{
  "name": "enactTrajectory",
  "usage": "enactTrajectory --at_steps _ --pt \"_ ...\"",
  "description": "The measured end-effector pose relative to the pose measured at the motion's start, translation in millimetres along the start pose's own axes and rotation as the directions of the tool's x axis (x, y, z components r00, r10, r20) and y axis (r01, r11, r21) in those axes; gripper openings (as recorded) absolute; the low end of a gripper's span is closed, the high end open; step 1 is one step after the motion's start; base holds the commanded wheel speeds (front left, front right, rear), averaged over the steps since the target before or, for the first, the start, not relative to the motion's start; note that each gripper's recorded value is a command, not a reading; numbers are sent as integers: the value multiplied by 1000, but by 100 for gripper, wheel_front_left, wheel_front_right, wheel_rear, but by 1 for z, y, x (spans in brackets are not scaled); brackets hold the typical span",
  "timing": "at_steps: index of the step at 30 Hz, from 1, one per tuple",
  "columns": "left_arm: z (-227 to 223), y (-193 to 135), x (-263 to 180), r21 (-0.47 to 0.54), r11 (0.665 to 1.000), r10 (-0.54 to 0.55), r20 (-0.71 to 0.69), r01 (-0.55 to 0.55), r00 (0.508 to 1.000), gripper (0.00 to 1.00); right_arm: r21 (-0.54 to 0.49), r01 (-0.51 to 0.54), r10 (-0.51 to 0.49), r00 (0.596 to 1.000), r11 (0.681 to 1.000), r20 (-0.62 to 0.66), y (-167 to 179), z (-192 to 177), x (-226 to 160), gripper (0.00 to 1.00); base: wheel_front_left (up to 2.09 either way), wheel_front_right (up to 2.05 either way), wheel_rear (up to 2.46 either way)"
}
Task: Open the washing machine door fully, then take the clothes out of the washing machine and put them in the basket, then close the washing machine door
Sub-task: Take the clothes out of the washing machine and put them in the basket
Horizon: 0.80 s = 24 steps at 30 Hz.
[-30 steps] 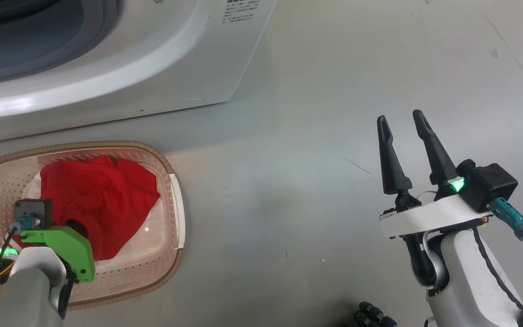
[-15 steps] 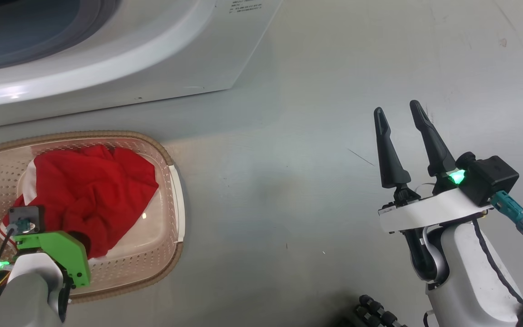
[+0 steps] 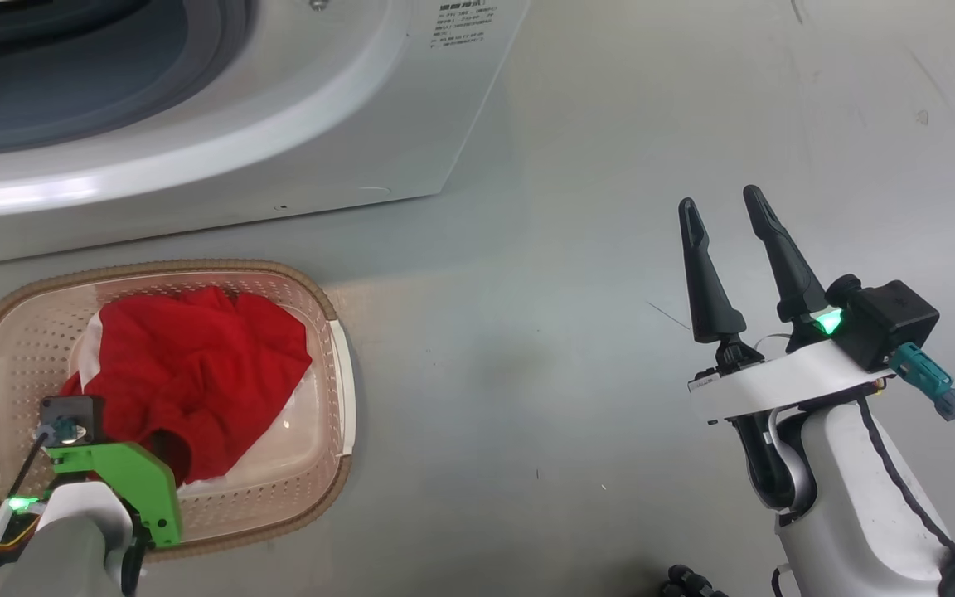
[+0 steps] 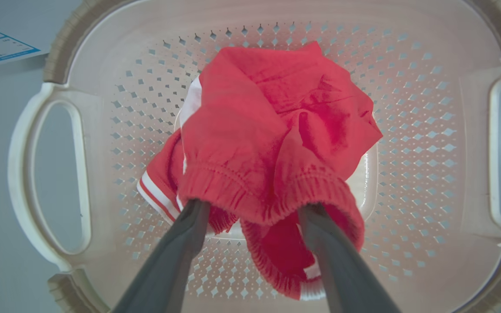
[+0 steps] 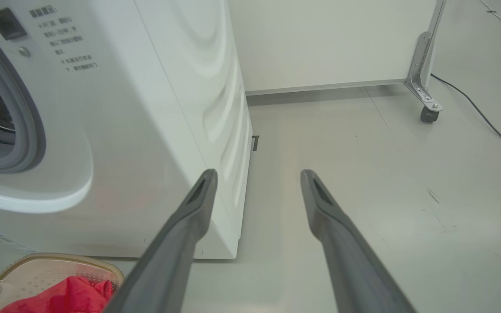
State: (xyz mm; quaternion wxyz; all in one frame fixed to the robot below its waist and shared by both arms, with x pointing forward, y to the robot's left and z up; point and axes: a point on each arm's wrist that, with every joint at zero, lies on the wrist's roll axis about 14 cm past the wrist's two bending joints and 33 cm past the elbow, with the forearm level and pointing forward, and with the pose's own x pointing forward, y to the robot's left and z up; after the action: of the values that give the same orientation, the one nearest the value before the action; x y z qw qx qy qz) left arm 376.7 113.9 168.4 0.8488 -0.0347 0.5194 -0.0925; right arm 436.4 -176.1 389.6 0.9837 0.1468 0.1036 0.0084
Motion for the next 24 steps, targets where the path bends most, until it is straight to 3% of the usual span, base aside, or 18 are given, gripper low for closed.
enactTrajectory --at_steps 14,24 --pt "10 4 -30 21 1000 -5 20 4 1000 100 23 -46 45 997 999 63 18 25 -6 100 0 0 0" --pt "62 -2 -60 45 999 -28 237 17 971 100 43 -68 63 991 997 119 28 47 -17 100 0 0 0"
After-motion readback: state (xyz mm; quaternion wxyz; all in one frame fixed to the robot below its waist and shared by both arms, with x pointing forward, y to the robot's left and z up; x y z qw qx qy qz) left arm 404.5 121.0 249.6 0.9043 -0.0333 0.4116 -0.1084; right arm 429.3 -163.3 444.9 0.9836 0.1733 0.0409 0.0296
